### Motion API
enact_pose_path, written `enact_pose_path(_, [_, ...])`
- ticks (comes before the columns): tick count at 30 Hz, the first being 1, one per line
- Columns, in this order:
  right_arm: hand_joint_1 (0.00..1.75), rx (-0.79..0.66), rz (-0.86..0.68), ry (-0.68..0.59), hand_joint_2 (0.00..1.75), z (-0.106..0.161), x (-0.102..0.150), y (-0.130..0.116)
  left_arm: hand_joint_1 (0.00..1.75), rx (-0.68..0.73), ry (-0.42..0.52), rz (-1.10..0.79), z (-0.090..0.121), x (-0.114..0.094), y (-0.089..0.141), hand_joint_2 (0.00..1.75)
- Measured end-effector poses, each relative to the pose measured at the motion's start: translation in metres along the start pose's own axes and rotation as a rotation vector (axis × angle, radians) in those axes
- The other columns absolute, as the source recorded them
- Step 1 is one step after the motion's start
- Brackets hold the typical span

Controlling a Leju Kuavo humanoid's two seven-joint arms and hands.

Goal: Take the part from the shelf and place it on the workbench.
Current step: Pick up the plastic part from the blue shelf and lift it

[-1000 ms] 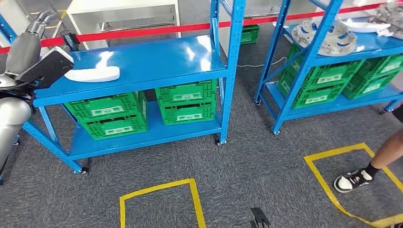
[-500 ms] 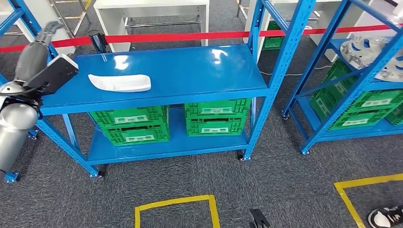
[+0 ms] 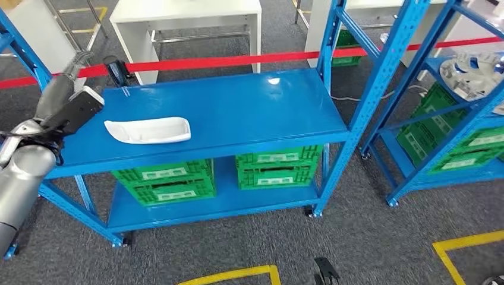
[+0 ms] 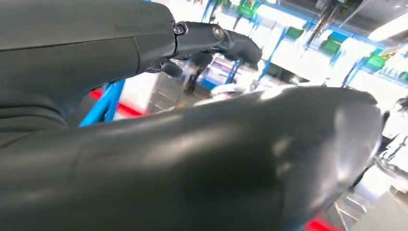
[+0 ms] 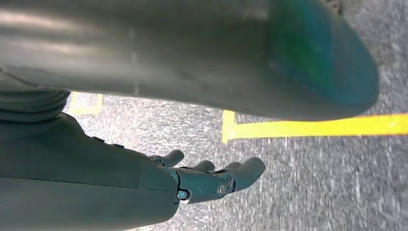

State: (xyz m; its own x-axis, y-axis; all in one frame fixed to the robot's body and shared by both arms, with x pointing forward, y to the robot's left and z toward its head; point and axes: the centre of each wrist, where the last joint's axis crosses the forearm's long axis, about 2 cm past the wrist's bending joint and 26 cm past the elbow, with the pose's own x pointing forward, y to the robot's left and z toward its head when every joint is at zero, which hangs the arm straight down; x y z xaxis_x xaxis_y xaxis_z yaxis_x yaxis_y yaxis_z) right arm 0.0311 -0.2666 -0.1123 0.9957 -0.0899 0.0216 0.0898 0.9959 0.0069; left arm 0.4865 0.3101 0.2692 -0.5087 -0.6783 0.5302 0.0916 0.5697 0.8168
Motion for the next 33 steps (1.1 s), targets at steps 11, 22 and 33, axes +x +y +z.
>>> enact_pose_path(11, [0.0, -0.012, -0.005, -0.016, 0.0, 0.0, 0.002, -0.001, 0.0, -0.069, -0.084, 0.125, 0.002, 0.015, -0.03, 0.0])
enact_pose_path(22, [0.0, -0.005, -0.02, -0.027, 0.0, 0.0, 0.003, 0.0, 0.0, -0.085, -0.156, 0.212, 0.008, 0.037, -0.049, 0.0])
enact_pose_path(33, [0.0, 0.035, -0.038, -0.043, 0.0, 0.0, 0.002, -0.001, 0.0, -0.064, -0.212, 0.218, 0.009, 0.052, -0.052, 0.0])
